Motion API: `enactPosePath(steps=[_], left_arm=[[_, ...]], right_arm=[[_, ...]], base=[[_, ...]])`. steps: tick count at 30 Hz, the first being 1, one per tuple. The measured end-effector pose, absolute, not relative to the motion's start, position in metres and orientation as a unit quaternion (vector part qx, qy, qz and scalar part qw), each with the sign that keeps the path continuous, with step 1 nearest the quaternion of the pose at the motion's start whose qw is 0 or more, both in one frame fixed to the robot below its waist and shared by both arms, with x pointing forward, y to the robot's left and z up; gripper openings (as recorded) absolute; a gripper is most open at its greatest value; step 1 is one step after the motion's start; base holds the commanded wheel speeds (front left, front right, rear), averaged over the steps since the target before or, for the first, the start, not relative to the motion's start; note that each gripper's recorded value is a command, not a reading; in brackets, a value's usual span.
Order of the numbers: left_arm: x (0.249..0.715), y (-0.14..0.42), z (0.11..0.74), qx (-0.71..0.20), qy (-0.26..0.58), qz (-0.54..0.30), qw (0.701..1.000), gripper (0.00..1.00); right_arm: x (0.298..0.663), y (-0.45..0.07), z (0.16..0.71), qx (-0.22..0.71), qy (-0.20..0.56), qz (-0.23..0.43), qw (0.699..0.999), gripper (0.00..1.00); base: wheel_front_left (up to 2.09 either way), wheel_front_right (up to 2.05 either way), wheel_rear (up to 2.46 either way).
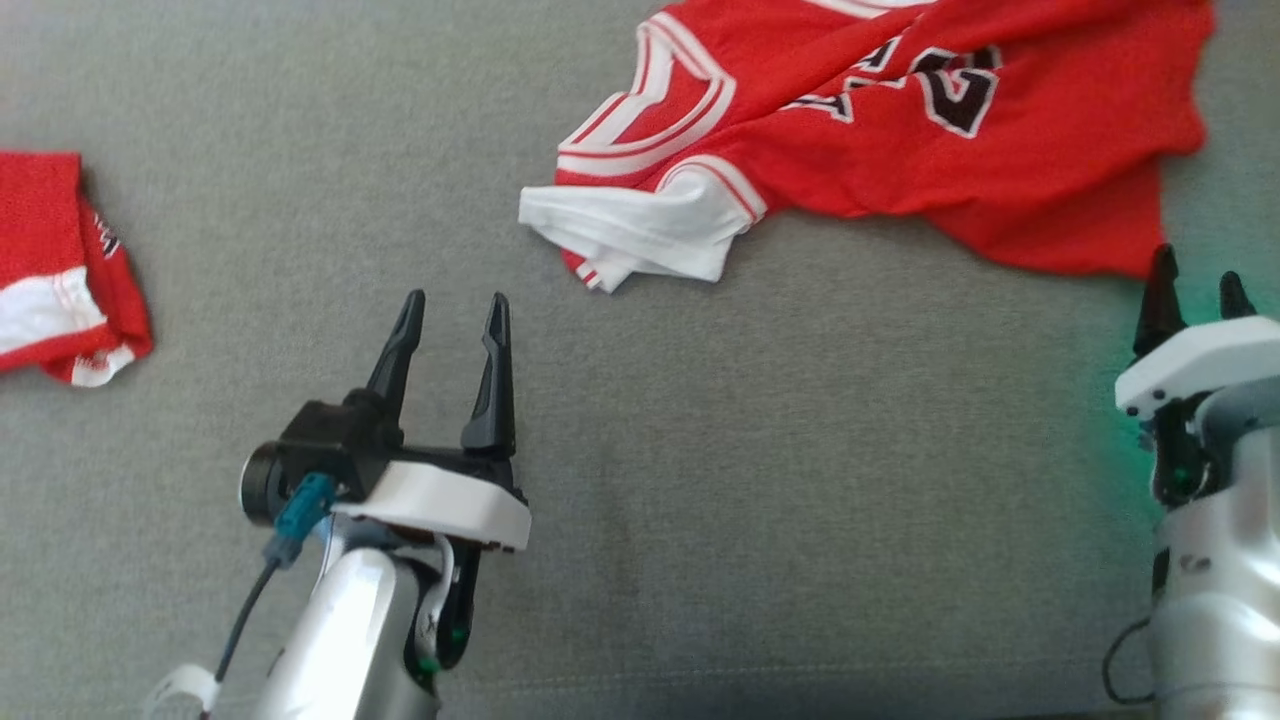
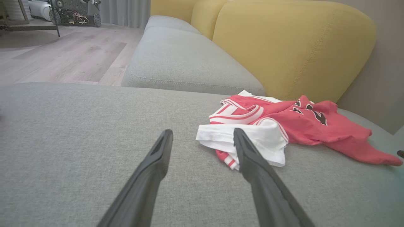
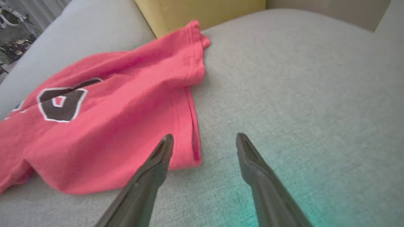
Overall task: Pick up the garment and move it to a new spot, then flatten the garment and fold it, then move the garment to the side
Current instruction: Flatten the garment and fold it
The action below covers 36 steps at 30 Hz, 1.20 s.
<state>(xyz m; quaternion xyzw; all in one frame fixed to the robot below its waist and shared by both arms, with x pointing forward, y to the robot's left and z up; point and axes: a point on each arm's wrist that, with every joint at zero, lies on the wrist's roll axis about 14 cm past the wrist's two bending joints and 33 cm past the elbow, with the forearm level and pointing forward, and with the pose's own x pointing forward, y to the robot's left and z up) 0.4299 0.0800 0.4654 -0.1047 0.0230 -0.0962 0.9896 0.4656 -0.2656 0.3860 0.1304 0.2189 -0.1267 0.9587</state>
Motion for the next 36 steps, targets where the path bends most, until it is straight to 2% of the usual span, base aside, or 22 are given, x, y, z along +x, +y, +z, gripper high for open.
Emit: enactPosePath(steps=[7,8,9,16,22,31,36], left_arm=[[0.435,0.089,0.459,-0.102,0.028,-0.084,0.991,1.00],[0.436,0.089,0.460,-0.102,0.027,-0.084,0.991,1.00],[0.437,0.089,0.461,-0.102,0.026,-0.084,0.991,1.00],[0.439,0.085,0.465,-0.104,0.019,-0.089,0.990,1.00],[0.439,0.074,0.479,-0.112,0.004,-0.103,0.988,1.00],[0.432,0.055,0.495,-0.114,-0.013,-0.128,0.985,1.00],[0.430,0.048,0.496,-0.115,-0.013,-0.139,0.983,1.00]], right_arm=[[0.479,-0.248,0.362,0.146,0.270,-0.114,0.945,1.00],[0.481,-0.247,0.361,0.143,0.274,-0.110,0.945,0.37],[0.482,-0.246,0.362,0.132,0.275,-0.104,0.947,0.00],[0.483,-0.247,0.375,0.106,0.260,-0.090,0.956,0.00],[0.485,-0.273,0.420,0.103,0.192,-0.105,0.970,0.00],[0.423,-0.306,0.428,0.098,0.198,-0.141,0.965,0.00],[0.400,-0.322,0.430,0.097,0.196,-0.165,0.962,0.00]], base=[[0.00,0.00,0.00],[0.00,0.00,0.00],[0.00,0.00,0.00],[0.00,0.00,0.00],[0.00,0.00,0.00],[0.00,0.00,0.00],[0.00,0.00,0.00]])
